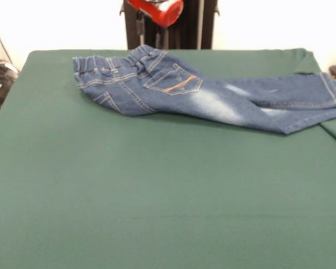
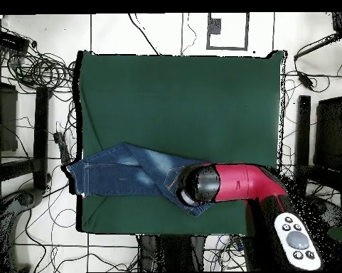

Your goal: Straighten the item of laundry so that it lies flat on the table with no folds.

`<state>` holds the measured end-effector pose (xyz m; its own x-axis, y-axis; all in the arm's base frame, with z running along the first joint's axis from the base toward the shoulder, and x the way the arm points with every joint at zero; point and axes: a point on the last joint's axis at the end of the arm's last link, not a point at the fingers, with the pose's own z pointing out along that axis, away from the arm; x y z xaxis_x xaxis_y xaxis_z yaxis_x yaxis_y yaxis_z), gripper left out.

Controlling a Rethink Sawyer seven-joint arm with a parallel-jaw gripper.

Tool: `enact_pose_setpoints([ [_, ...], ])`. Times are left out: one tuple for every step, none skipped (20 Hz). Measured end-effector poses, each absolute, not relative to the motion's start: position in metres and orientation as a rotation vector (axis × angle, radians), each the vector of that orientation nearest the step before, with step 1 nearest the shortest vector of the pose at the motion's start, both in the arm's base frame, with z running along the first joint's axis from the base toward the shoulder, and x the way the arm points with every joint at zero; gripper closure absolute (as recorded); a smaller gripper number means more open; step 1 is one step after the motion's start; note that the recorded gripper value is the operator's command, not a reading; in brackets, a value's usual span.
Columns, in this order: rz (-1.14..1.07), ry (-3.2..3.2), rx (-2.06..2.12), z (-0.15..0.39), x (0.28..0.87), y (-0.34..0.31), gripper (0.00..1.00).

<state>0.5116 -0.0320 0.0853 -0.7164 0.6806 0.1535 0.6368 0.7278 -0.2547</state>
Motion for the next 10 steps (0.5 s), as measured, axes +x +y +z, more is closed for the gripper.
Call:
enact_pose_setpoints([
  [0.275,-2.689,-1.062,0.083,0.511,-0.035,0.0],
  [0.283,-2.68,-1.083,0.08,0.509,-0.04,0.0],
  [0.291,-2.667,-1.11,0.077,0.508,-0.046,0.0],
  [0.297,-2.653,-1.135,0.076,0.507,-0.051,0.0],
  [0.301,-2.627,-1.172,0.073,0.506,-0.057,0.0],
  [0.302,-2.607,-1.201,0.071,0.506,-0.062,0.0],
  [0.302,-2.599,-1.212,0.07,0.507,-0.064,0.0],
  [0.304,-2.574,-1.25,0.068,0.508,-0.069,0.0],
  [0.303,-2.557,-1.275,0.066,0.509,-0.072,0.0],
  [0.302,-2.535,-1.31,0.064,0.511,-0.076,0.0],
])
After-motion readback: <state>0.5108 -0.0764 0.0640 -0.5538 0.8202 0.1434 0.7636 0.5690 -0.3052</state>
